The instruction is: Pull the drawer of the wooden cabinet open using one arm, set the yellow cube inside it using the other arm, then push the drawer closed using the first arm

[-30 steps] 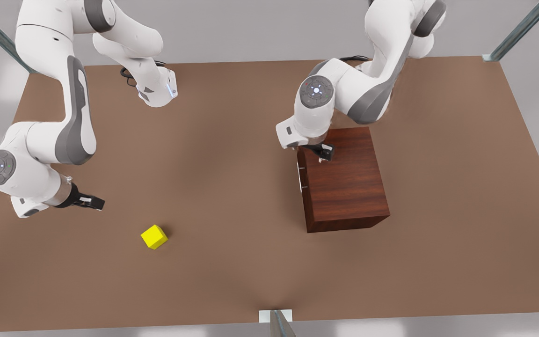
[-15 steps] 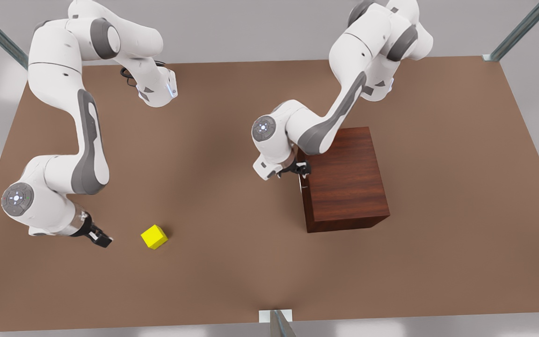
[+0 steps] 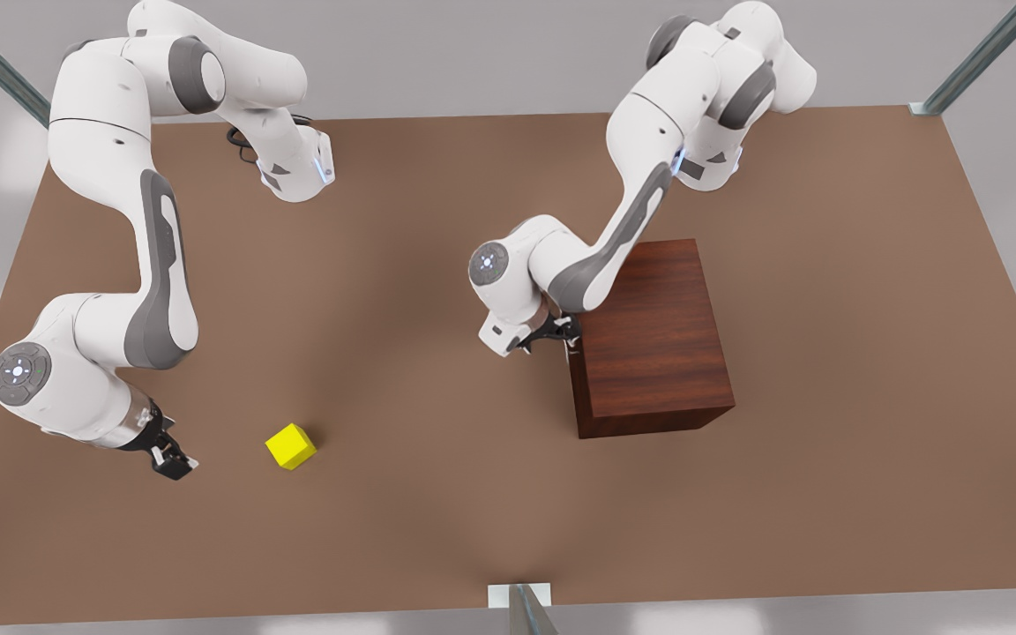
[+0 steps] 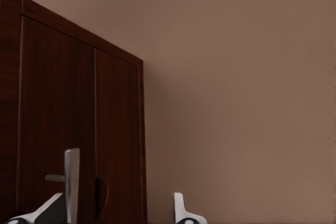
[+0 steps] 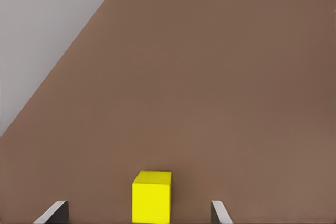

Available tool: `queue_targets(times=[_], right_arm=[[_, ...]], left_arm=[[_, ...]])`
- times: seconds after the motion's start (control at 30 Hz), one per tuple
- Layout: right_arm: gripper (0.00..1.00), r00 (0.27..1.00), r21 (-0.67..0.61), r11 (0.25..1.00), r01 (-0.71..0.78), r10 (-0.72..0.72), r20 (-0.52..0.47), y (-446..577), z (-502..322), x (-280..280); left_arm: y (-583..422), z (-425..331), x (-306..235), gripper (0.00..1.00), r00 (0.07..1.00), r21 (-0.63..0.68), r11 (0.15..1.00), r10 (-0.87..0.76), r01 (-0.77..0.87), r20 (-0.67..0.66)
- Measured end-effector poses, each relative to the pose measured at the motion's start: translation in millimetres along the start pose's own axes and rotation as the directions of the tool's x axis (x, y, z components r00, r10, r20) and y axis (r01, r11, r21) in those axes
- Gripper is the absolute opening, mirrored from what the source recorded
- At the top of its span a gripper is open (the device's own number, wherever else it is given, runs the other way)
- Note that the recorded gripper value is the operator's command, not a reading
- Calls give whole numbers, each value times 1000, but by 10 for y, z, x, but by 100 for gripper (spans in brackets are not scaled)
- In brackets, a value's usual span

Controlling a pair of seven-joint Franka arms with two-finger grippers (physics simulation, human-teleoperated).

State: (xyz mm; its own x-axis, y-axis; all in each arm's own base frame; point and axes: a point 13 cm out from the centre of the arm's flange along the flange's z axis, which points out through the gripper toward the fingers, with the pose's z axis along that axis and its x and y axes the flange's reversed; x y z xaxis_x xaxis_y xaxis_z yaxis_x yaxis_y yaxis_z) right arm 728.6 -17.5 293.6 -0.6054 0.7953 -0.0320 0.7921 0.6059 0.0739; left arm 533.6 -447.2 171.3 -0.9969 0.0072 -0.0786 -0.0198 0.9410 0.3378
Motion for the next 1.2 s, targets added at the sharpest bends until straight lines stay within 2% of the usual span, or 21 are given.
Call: queue_targets(times=[0.47,1.0,1.13,1.2], right_arm=[[100,996,1,996,-89,89,-1,4,19,7],[100,992,19,992,-126,126,-12,31,176,78],[100,991,23,991,-131,131,-14,35,204,91],[100,992,29,992,-127,127,-17,56,257,131]], left_arm=[[-315,-186,-145,100,989,137,980,-144,145,-19],[-1297,-639,91,100,973,308,930,-226,201,46],[-926,-1746,187,100,963,348,911,-262,222,71],[-320,-2135,-6,100,947,333,899,-318,286,45]])
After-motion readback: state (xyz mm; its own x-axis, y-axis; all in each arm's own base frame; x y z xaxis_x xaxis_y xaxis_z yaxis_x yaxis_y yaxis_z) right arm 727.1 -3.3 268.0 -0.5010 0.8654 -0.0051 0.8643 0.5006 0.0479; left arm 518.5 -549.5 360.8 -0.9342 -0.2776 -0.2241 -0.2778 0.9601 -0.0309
